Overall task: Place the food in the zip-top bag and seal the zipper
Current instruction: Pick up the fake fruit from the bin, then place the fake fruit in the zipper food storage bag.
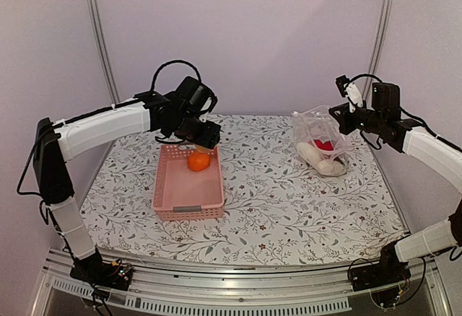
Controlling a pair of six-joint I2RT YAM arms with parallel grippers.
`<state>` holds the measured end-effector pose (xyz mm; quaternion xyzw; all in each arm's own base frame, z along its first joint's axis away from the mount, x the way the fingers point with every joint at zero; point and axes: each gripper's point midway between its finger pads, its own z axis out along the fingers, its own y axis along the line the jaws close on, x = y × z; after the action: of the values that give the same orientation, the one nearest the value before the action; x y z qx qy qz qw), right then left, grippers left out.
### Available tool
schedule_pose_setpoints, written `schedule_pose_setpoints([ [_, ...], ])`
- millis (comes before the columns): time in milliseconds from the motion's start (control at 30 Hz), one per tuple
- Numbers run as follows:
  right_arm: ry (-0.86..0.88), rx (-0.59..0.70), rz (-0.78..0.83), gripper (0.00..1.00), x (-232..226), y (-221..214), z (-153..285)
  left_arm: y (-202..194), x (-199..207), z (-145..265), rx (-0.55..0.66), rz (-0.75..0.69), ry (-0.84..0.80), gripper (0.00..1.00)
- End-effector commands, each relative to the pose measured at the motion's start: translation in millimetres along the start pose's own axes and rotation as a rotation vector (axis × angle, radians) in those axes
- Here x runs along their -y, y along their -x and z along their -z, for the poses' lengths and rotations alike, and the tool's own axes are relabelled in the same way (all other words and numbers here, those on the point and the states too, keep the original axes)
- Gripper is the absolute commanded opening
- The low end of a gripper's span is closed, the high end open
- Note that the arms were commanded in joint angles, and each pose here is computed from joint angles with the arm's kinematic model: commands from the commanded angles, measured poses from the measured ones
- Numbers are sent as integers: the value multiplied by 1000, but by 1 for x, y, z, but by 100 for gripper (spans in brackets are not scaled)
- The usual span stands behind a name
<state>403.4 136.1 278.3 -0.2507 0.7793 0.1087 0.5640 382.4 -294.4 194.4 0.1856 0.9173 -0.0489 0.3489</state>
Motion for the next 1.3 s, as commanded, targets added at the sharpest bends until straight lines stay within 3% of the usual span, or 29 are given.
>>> schedule_pose_setpoints([
  [0,9,7,4,0,-2,-1,5,32,45,32,113,-20,-139,59],
  [500,40,21,-2,0,-8,3,8,105,181,102,486,-20,-700,55],
  [767,61,29,-27,0,-12,7,11,131,245,107,575,4,-944,54],
  [1133,80,28,-39,0,-15,9,12,143,295,53,550,61,-980,55],
  [1200,82,29,-42,0,-16,10,12,142,294,36,532,103,-933,60],
  [1267,82,31,-44,0,-15,11,13,142,292,22,514,137,-894,75],
])
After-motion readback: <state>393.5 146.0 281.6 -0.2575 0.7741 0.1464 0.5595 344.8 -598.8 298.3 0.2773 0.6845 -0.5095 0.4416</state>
